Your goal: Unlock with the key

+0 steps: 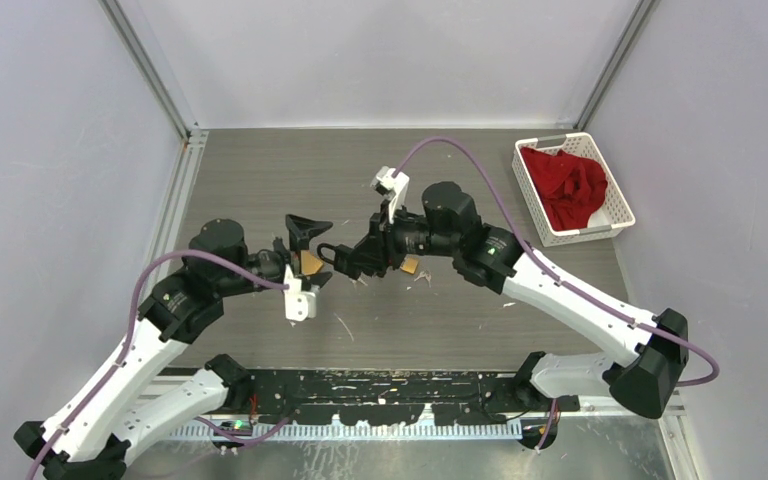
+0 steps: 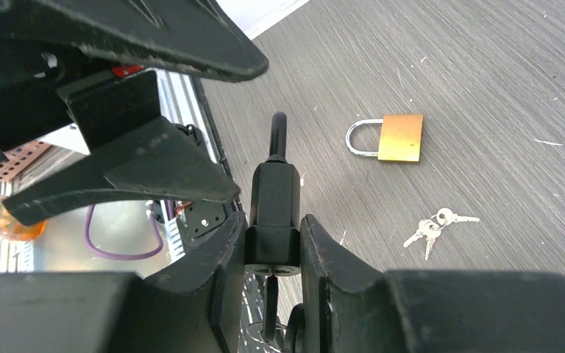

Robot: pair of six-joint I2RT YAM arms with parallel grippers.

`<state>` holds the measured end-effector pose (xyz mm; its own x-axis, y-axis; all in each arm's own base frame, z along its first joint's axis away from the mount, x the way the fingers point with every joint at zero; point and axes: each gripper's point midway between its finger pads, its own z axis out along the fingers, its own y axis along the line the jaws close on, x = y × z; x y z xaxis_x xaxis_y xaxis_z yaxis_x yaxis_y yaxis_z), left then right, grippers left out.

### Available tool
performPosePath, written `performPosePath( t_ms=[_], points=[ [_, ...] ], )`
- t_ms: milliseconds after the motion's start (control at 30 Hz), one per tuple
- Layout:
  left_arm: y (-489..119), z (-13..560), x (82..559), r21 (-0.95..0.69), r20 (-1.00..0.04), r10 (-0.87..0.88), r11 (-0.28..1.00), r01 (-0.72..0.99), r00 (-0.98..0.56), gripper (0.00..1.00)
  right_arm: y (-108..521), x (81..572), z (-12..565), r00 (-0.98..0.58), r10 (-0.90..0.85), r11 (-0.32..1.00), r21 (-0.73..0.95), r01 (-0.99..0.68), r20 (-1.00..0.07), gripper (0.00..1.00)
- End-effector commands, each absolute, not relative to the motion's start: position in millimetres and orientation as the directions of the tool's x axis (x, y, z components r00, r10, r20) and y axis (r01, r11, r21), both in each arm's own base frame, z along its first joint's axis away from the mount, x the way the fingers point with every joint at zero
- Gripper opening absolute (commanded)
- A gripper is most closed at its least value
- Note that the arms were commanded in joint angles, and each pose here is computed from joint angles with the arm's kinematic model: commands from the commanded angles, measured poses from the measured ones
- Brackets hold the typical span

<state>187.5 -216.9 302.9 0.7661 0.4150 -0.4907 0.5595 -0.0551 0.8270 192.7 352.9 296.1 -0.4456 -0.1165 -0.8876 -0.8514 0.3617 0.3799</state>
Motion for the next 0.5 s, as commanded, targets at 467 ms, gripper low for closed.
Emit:
performPosePath(
  t_ms=[467],
  points=[
    [-217, 273, 147, -0.092, -0.906, 0.403, 0.119, 0.989, -0.133, 0.79, 354, 156, 350, -0.312, -0.111, 0.021, 0.312, -0.95, -0.943, 0.01]
  ],
)
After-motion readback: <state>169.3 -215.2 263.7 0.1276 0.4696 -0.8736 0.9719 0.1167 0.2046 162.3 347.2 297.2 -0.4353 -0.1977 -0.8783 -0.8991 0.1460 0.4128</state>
